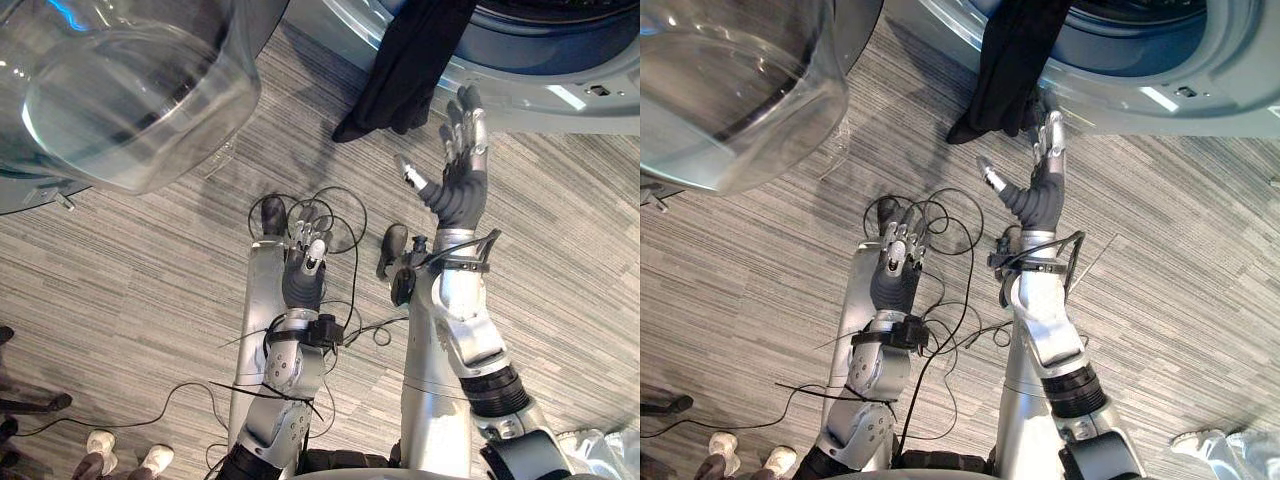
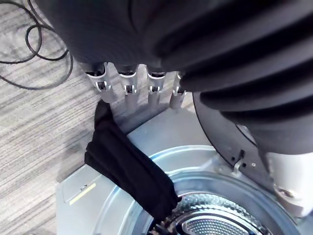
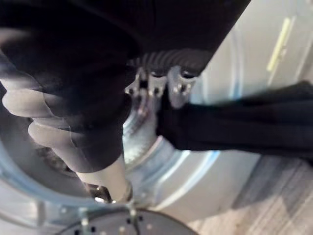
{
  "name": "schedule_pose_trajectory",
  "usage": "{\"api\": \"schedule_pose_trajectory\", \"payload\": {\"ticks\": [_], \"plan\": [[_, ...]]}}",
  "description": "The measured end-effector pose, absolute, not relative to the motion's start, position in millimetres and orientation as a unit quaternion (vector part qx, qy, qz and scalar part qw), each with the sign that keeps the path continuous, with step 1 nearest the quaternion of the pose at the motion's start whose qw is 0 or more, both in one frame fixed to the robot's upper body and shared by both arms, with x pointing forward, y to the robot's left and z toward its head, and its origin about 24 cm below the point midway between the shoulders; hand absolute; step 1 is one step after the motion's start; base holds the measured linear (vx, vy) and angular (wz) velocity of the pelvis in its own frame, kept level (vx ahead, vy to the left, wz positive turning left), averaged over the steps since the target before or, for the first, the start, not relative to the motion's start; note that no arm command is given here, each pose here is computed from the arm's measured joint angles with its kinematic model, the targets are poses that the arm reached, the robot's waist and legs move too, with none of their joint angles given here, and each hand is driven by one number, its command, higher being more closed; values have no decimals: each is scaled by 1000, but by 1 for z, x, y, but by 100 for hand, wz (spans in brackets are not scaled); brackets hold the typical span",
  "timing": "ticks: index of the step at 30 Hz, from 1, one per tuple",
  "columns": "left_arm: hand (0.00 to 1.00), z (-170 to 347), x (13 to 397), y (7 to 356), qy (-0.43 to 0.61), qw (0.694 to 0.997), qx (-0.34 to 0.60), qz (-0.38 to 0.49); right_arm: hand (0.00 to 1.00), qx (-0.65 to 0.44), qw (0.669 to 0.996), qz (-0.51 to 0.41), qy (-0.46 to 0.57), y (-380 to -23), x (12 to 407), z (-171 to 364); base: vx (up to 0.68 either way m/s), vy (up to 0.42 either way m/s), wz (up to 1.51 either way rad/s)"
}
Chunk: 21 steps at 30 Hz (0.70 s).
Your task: Pick up the laundry basket with both hands and put the clothes into the washing machine.
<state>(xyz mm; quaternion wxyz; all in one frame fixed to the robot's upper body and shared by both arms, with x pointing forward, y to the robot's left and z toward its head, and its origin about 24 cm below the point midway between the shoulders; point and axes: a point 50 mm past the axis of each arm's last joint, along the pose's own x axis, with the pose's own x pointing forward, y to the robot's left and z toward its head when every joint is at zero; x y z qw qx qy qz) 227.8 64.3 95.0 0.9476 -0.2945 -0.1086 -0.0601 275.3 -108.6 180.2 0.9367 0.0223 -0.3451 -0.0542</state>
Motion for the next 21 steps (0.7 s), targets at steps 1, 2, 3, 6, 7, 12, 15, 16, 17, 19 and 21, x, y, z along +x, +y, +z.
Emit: {"api": "schedule_pose_trajectory", "payload": {"ticks": [1,2,3,6,7,12,15,16,17,19,21], "plan": [[0,93,228,64,-103,949,-293,-59,0,17,942,-59,-329,-108,277,172,9,7,4],[0,92,228,63,-102,950,-291,-57,0,11,945,-62,-322,-109,278,169,13,5,5],[0,91,229,63,-101,951,-286,-55,0,1,949,-70,-308,-110,281,162,19,1,4],[0,89,230,64,-101,953,-281,-45,0,-28,957,-103,-271,-116,296,149,26,2,6],[0,89,231,65,-101,953,-282,-41,0,-32,959,-114,-258,-119,302,147,34,0,7],[0,89,231,65,-103,953,-284,-39,0,-38,958,-175,-224,-140,334,151,46,-9,12],[0,90,232,65,-104,952,-284,-39,0,-29,954,-189,-231,-142,346,166,46,-5,13],[0,91,232,64,-105,952,-285,-40,0,-19,953,-193,-232,-144,352,173,21,-4,15],[0,92,232,64,-106,952,-285,-42,0,-17,952,-199,-232,-145,355,176,22,-3,15],[0,97,235,59,-115,950,-286,-55,0,-9,951,-217,-218,-154,368,185,15,1,13],[0,101,234,54,-123,948,-287,-67,0,-6,952,-221,-210,-155,377,192,7,-2,19]]}}
